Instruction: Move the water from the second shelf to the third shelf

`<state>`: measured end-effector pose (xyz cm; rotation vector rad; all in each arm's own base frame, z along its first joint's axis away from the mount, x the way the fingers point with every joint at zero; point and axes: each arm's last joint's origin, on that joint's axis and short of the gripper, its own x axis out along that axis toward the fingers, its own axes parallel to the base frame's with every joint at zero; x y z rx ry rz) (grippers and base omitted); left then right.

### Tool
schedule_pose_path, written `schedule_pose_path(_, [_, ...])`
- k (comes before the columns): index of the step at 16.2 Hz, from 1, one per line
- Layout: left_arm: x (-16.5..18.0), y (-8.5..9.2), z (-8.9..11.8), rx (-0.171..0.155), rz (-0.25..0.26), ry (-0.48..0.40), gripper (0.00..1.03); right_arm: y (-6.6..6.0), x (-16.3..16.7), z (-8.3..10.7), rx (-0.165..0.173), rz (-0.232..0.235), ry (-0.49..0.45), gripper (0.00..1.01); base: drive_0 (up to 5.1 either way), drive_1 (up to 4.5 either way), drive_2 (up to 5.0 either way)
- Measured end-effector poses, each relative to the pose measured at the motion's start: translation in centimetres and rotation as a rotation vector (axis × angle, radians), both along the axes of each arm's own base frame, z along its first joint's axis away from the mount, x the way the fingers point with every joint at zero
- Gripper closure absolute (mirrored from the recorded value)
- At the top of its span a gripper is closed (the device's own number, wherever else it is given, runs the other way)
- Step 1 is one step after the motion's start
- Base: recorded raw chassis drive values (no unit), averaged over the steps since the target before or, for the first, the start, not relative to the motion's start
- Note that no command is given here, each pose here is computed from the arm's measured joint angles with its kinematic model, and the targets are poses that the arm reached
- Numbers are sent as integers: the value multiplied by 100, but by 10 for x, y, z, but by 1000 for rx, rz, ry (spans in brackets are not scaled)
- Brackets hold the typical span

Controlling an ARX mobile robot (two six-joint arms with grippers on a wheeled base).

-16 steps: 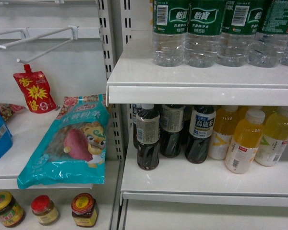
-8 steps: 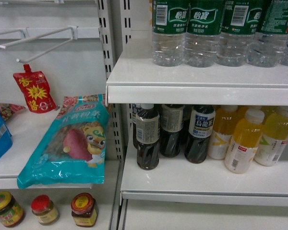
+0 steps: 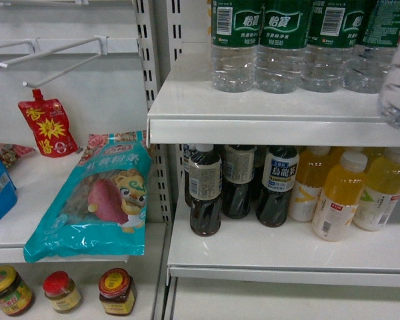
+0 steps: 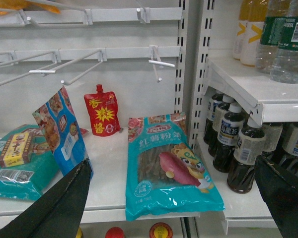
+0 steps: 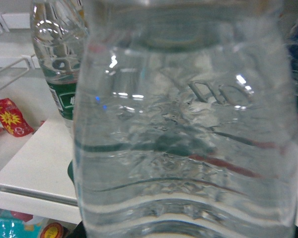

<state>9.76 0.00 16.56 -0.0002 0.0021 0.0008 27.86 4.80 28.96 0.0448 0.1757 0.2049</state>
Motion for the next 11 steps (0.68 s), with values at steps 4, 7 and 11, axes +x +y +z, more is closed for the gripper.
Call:
schedule_pose_path(4, [0,0,0,0,0,0,5,16,39,-9,-9,-7,10,59,0,0,0])
schedule_pose_path(7, [0,0,0,0,0,0,5,23,61,-10,-17,-31,7,59,0,0,0])
schedule_pose_path(11, [0,0,0,0,0,0,5,24,81,-11,-9,-63,44,59,0,0,0])
